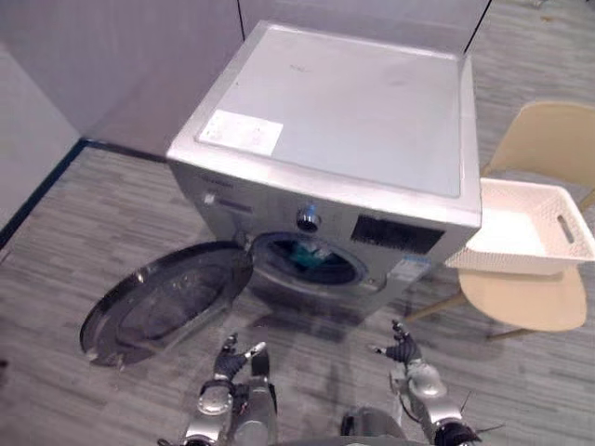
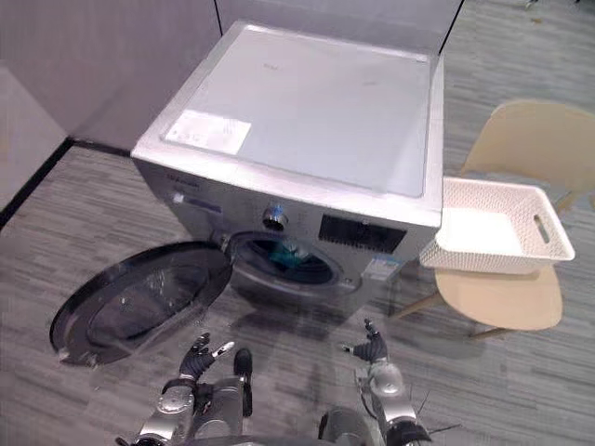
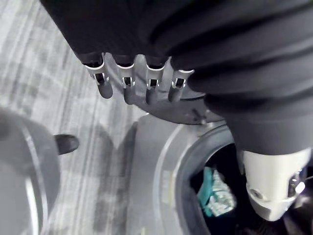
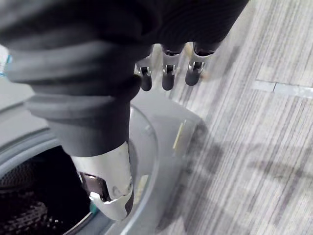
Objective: Pick up the laundry basket with both hands and put the clothes into the washing machine.
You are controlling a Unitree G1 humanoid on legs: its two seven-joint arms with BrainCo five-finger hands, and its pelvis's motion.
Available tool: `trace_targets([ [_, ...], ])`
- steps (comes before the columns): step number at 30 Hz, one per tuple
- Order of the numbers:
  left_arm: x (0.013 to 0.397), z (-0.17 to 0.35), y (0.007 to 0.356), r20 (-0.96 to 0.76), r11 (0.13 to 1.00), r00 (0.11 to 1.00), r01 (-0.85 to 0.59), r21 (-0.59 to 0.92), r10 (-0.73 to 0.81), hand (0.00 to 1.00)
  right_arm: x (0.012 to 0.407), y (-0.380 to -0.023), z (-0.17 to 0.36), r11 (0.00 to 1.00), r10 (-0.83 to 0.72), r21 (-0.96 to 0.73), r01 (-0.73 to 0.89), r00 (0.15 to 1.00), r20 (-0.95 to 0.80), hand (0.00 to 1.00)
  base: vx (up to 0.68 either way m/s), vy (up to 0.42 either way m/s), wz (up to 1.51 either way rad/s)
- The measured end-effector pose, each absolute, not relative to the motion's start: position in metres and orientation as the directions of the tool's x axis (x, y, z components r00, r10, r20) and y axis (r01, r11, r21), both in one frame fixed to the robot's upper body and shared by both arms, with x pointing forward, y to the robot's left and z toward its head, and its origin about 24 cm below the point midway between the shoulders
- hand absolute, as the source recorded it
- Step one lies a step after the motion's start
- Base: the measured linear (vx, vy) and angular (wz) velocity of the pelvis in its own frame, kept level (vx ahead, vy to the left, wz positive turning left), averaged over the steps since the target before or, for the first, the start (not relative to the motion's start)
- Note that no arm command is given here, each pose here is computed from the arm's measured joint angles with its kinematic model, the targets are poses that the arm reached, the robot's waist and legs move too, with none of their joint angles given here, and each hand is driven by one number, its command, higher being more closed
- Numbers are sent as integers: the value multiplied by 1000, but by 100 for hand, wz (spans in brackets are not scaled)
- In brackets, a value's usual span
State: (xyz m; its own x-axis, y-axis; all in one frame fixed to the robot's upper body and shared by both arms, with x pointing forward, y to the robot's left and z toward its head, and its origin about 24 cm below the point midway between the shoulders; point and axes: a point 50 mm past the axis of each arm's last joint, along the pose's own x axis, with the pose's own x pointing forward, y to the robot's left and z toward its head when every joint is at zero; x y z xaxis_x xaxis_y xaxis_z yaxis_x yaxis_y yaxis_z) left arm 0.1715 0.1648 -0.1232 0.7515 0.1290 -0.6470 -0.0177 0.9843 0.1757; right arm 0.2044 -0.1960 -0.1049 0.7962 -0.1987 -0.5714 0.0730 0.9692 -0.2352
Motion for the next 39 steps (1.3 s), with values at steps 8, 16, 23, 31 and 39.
trace_targets([
  [8, 162, -127, 162, -664, 983, 740, 20, 182, 108, 0, 156, -223, -126, 946, -313, -284, 159, 683, -660, 0, -264, 11, 18],
  [16, 197, -99, 147, -529, 965, 849, 125, 232, 17, 0, 123, -203, -142, 960, -278, -219, 172, 611, -741, 0, -41, 156, 27],
  [23, 256, -29, 154, -198, 962, 979, 18, 274, 38, 0, 119, -203, -143, 961, -277, -217, 173, 609, -743, 0, 2, 49, 3],
  [31, 316, 82, 268, 214, 816, 871, -489, 308, 441, 0, 124, -210, -137, 961, -274, -230, 154, 642, -716, 0, 37, -24, -14],
  [39, 329, 174, 372, 324, 553, 710, -696, 457, 626, 0, 166, -215, -115, 960, -264, -237, 147, 754, -601, 0, -47, -17, -25],
])
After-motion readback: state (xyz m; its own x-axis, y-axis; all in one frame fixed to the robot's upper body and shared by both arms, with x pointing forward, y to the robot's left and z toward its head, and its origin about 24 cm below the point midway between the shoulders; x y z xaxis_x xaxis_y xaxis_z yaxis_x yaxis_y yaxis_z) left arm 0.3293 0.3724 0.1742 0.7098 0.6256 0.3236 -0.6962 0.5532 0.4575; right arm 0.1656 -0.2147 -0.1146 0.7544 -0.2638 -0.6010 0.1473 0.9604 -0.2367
